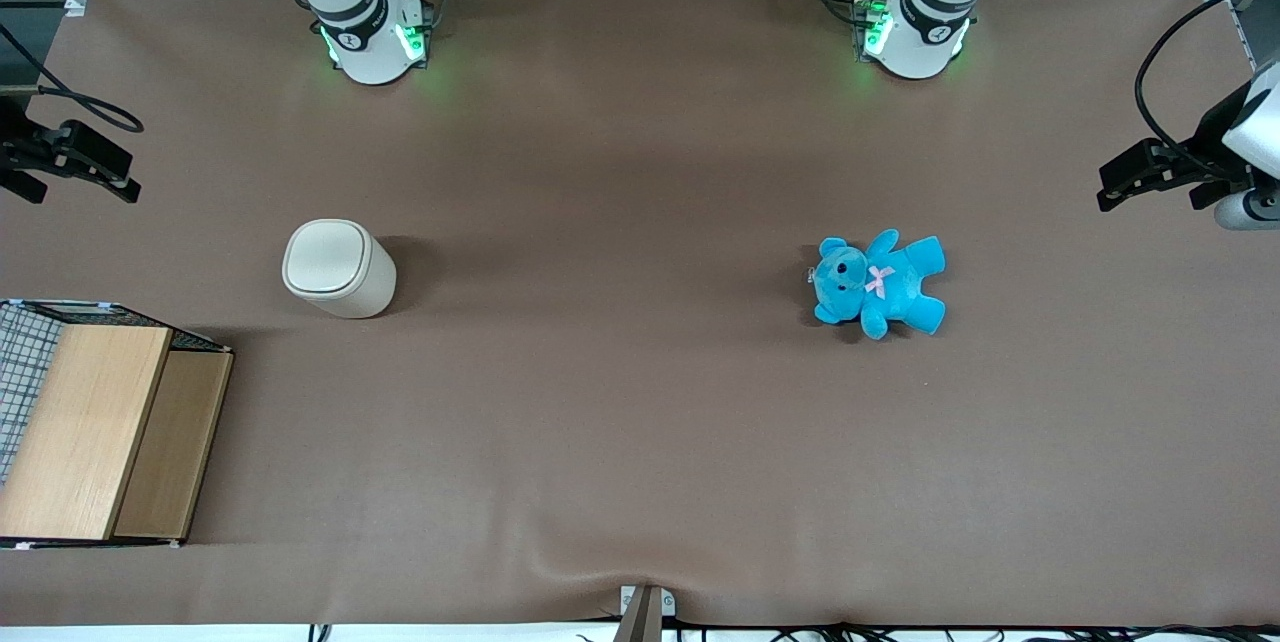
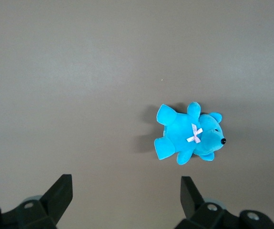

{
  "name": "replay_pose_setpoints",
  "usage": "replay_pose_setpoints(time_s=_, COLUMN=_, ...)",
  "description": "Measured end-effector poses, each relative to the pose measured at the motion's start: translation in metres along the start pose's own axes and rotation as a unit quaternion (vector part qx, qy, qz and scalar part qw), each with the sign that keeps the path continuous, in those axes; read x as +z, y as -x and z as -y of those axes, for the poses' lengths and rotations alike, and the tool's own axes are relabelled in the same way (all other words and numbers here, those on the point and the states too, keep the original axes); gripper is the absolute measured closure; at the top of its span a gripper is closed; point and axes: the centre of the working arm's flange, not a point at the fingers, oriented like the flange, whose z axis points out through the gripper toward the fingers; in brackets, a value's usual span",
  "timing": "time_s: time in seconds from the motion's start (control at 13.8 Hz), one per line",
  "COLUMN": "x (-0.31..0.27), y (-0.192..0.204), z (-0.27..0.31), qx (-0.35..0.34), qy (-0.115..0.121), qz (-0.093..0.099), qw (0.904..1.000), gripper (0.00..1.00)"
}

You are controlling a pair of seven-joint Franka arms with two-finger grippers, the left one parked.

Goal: Open trash can with right arm

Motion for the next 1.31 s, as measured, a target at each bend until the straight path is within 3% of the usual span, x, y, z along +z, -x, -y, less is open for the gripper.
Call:
replay_pose_setpoints(time_s=0.65, x=0.002, y=0.000, z=0.000, qx=0.000, qy=0.000, qz=0.004, qw=1.0000, gripper=0.00)
replay_pose_setpoints(time_s=1.31, x=0.062, y=-0.012, z=0.002, qx=-0.002, qy=-0.003, qz=0.076, qw=0.9971, gripper=0.00)
